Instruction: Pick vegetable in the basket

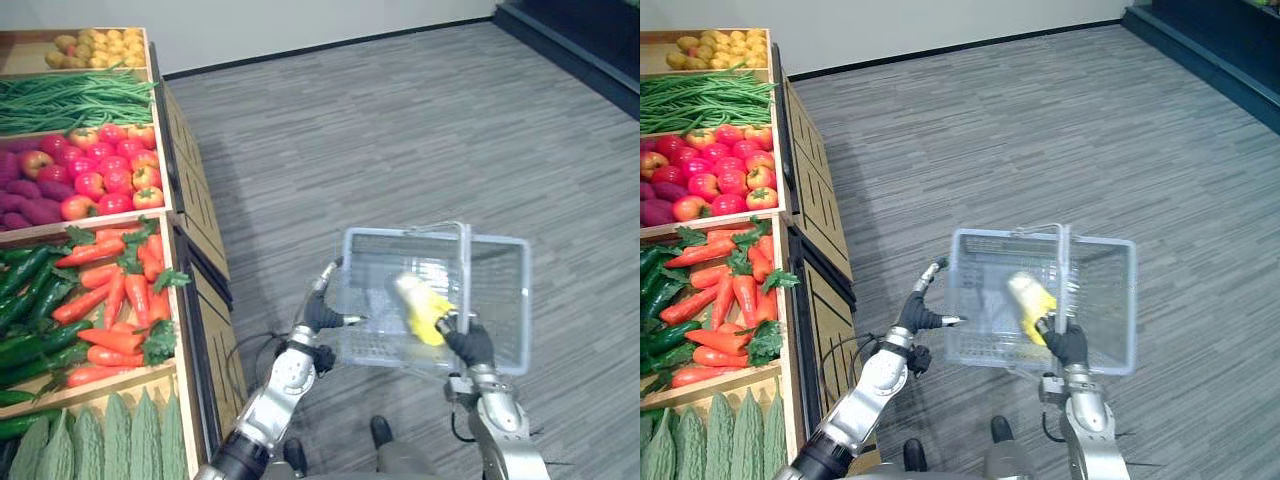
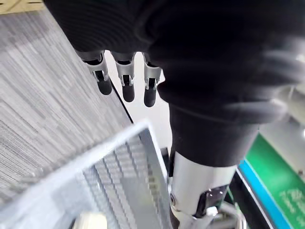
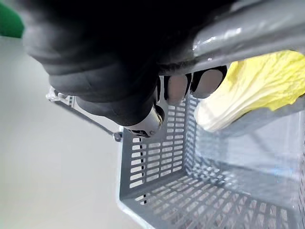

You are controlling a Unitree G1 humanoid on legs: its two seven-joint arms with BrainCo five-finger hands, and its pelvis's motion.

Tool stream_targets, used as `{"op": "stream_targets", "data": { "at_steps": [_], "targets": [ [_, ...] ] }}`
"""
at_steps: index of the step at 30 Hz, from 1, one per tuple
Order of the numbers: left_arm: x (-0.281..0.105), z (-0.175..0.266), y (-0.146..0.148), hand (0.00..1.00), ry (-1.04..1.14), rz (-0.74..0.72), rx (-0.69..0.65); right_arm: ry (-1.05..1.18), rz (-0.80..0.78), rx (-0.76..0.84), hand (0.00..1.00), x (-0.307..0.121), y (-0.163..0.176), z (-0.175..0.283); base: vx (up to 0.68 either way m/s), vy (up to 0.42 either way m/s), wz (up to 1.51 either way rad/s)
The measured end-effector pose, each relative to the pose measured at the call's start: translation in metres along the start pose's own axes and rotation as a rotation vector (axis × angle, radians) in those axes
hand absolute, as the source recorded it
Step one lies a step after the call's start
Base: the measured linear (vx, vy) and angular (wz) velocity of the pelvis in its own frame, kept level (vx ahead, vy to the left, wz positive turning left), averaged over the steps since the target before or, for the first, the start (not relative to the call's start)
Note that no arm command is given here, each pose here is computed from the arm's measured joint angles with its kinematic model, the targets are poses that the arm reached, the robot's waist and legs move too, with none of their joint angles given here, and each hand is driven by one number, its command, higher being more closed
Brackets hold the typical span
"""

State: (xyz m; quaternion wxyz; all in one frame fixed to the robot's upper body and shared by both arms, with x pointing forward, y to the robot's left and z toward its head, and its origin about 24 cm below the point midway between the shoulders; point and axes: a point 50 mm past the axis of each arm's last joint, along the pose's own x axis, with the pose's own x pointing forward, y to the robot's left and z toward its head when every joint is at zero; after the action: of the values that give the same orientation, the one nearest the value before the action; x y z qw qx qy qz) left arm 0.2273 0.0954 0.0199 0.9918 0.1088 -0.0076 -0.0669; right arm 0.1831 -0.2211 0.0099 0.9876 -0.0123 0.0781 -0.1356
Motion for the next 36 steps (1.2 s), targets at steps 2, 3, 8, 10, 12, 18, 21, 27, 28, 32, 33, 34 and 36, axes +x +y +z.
{"op": "stream_targets", "data": {
  "at_steps": [2, 3, 8, 10, 12, 18, 21, 27, 28, 32, 33, 34, 36],
  "targets": [
    [-0.009, -0.01, 0.011, 0.0, 0.049, 0.043, -0.064, 0.011, -0.042, 0.004, 1.0, -0.003, -0.011, -0.002, 0.0, -0.018, 0.04],
    [-0.011, -0.012, 0.015, 0.0, 0.063, 0.058, -0.083, 0.016, -0.05, 0.002, 1.0, -0.003, -0.013, -0.003, -0.01, -0.018, 0.04],
    [-0.025, -0.031, 0.05, 0.0, 0.141, 0.217, -0.138, 0.117, -0.1, 0.02, 1.0, -0.012, -0.026, -0.027, -0.02, -0.019, 0.06],
    [-0.032, -0.037, 0.062, 0.0, 0.163, 0.271, -0.132, 0.146, -0.115, 0.038, 1.0, -0.016, -0.028, -0.034, -0.02, -0.021, 0.06],
    [-0.043, -0.047, 0.074, 0.0, 0.212, 0.332, -0.124, 0.179, -0.135, 0.051, 1.0, -0.019, -0.03, -0.042, -0.01, -0.01, 0.03],
    [-0.062, -0.063, 0.077, 0.0, 0.293, 0.403, -0.159, 0.193, -0.185, 0.09, 1.0, -0.023, -0.032, -0.046, 0.0, -0.004, -0.01],
    [-0.064, -0.064, 0.075, 0.0, 0.298, 0.413, -0.181, 0.183, -0.204, 0.093, 1.0, -0.021, -0.033, -0.044, 0.06, -0.026, -0.15],
    [-0.064, -0.061, 0.078, 0.0, 0.288, 0.45, -0.172, 0.183, -0.212, 0.058, 1.0, -0.01, -0.032, -0.044, 0.18, -0.019, -0.18],
    [-0.063, -0.061, 0.08, 0.0, 0.285, 0.461, -0.169, 0.186, -0.212, 0.056, 1.0, -0.01, -0.032, -0.045, 0.34, -0.06, 0.01],
    [-0.046, -0.059, 0.084, 0.0, 0.26, 0.473, -0.157, 0.157, -0.208, -0.001, 1.0, -0.003, -0.04, -0.037, 0.42, -0.155, 0.36],
    [-0.043, -0.058, 0.085, 0.0, 0.252, 0.476, -0.155, 0.151, -0.207, -0.013, 1.0, -0.002, -0.042, -0.035, 0.51, -0.243, 0.53],
    [-0.037, -0.058, 0.082, 0.0, 0.255, 0.481, -0.17, 0.128, -0.207, -0.061, 1.0, 0.005, -0.049, -0.028, 0.53, -0.274, 0.43],
    [-0.029, -0.052, 0.077, 0.0, 0.225, 0.473, -0.192, 0.096, -0.191, -0.072, 1.0, 0.015, -0.047, -0.02, 0.46, -0.269, 0.33]
  ]
}}
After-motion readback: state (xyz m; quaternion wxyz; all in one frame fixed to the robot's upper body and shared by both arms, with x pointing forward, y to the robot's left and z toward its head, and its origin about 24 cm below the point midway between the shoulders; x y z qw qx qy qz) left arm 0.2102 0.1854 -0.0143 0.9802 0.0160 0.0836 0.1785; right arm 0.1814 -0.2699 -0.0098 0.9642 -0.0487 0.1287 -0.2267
